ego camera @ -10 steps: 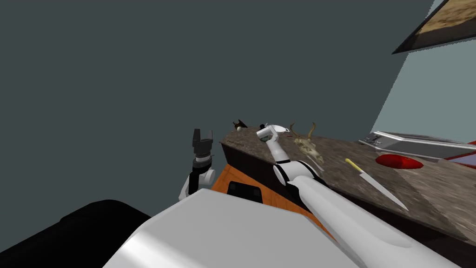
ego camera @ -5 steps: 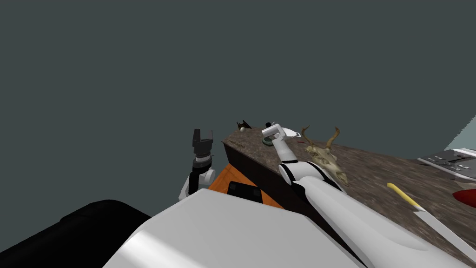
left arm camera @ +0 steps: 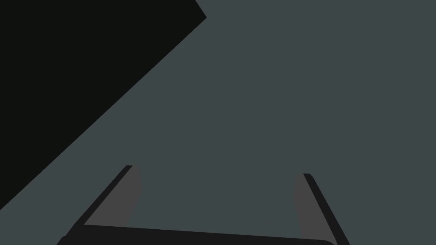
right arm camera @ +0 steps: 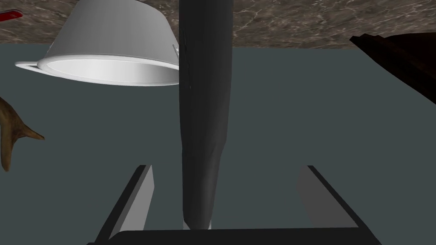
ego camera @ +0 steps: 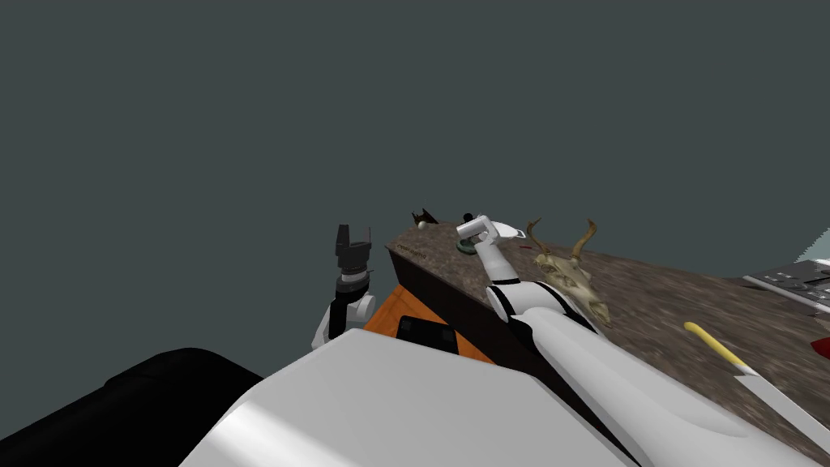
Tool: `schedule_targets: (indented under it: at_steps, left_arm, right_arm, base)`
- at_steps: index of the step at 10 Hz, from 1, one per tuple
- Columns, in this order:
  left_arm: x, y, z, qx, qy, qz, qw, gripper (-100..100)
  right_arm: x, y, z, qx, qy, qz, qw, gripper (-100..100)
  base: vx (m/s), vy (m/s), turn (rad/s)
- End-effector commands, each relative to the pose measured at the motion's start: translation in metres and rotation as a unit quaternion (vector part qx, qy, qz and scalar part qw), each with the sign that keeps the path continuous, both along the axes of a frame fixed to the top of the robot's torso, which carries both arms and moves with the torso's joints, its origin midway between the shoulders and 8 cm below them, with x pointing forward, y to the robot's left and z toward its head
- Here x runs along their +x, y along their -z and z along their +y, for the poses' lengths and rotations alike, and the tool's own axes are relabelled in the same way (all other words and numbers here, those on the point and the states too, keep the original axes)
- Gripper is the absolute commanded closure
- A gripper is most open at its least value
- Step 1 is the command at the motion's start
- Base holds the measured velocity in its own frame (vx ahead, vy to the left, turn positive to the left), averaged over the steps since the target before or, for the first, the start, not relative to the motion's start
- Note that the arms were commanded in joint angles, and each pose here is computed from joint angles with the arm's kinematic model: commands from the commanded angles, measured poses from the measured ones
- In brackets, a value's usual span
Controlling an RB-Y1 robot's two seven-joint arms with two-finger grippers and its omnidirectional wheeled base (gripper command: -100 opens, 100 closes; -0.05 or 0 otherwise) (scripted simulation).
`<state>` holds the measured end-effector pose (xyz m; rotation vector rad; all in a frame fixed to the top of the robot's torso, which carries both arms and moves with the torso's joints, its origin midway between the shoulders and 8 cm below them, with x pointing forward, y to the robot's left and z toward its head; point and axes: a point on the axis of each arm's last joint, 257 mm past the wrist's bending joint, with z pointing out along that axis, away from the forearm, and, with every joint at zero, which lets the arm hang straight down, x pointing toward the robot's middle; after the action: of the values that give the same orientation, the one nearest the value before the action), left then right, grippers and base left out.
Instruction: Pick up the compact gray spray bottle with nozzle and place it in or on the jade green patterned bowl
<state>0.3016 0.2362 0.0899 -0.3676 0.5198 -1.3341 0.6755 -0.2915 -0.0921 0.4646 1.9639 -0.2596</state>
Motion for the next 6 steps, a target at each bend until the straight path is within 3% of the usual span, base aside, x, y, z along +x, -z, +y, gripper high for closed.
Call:
schedule_targets:
  at_steps: [1, 2, 3, 6]
  left_arm:
    - [0.0, 0.0, 0.0, 0.0, 0.0, 0.0, 1.0, 0]
    - [0.0, 0.0, 0.0, 0.0, 0.0, 0.0, 1.0, 0]
    - [0.0, 0.0, 0.0, 0.0, 0.0, 0.0, 1.0, 0]
    - [0.0, 0.0, 0.0, 0.0, 0.0, 0.0, 1.0, 0]
  right_arm:
    - [0.0, 0.0, 0.0, 0.0, 0.0, 0.0, 1.0, -100]
    - [0.0, 0.0, 0.0, 0.0, 0.0, 0.0, 1.0, 0]
    - [-0.001, -0.013, 0.002, -0.001, 0.0, -0.001, 1.0, -100]
    - [-0.003, -0.031, 0.006, -0.002, 0.0, -0.002, 1.0, -100]
  base:
    - [0.0, 0.0, 0.0]
    - [0.0, 0.0, 0.0]
    - [0.003, -0.005, 0.006]
    - [0.008, -0.009, 0.007]
